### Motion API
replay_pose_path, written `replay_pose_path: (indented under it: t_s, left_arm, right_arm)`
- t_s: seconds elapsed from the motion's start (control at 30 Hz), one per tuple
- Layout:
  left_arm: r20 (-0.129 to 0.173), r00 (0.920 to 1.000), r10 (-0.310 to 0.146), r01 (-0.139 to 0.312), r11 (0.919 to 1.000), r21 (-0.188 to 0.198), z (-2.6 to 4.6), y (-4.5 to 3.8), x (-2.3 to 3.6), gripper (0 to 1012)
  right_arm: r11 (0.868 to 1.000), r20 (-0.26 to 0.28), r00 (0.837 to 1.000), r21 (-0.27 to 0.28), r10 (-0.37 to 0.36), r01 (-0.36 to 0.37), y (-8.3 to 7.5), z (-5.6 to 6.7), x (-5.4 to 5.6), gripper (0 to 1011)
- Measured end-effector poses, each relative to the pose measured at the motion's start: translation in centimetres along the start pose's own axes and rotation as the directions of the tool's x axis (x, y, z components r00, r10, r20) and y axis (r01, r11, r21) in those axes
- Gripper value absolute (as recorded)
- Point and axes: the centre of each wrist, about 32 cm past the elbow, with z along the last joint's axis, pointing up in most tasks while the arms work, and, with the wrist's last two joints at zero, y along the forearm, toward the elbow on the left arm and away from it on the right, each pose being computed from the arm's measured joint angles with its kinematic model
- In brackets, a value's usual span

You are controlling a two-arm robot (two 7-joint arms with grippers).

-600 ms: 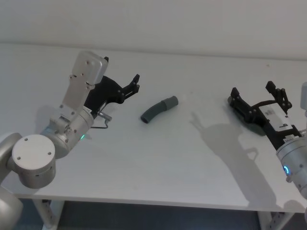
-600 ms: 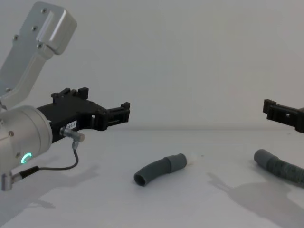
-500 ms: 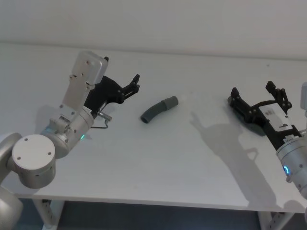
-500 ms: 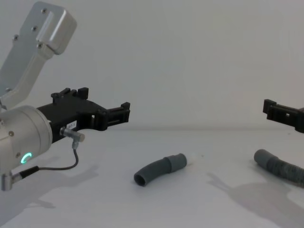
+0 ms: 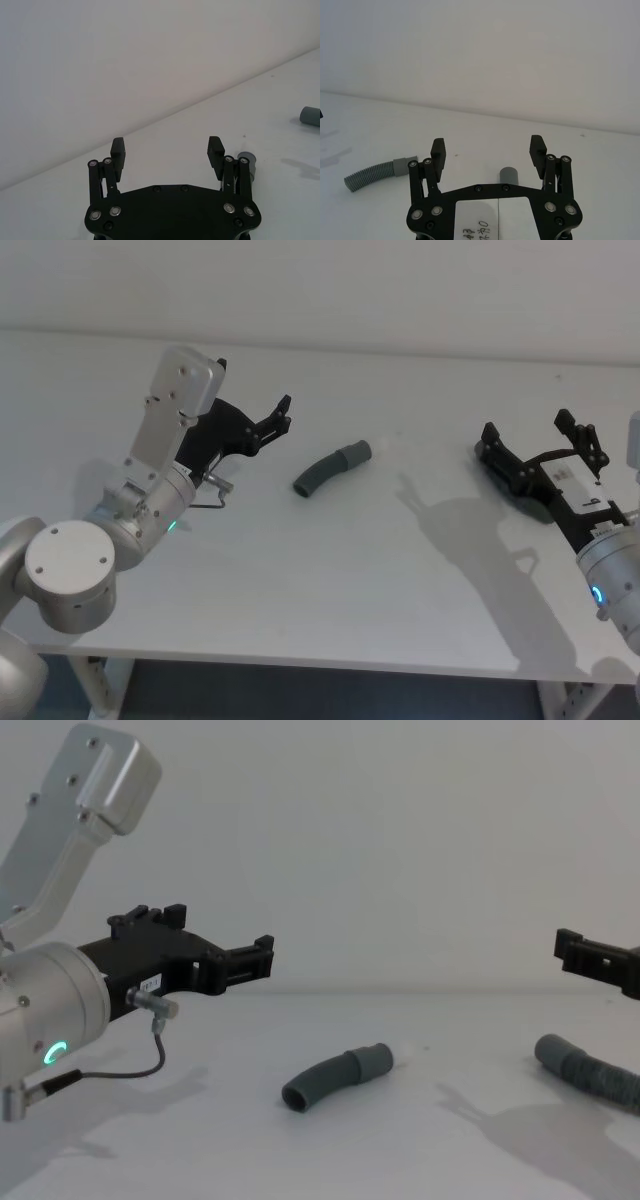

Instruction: Use both hands to pick up one end of the pipe from the table, align the ends, and insert them.

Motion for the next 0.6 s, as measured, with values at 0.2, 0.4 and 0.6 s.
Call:
replay_pose_path:
  t_s: [0.2,0.4,0.6]
  left_arm:
    - [0.0,1.0,0.0,0.0,1.0,0.0,0.0,0.0,0.0,1000]
    - [0.0,1.0,-0.001,0.001,1.0,0.0,0.01,-0.01,0.0,1000]
    - [-0.008,0.9998,-0.018,0.018,0.9998,0.001,0.32,-0.36,0.32,1000]
  right_arm:
    - [1.0,0.0,1.0,0.0,0.0,0.0,0.0,-0.01,0.0,1001]
    - [1.0,0.0,1.0,0.0,0.0,0.0,0.0,-0.01,0.01,1001]
    - [1.0,0.0,1.0,0.0,0.0,0.0,0.0,-0.01,0.0,1001]
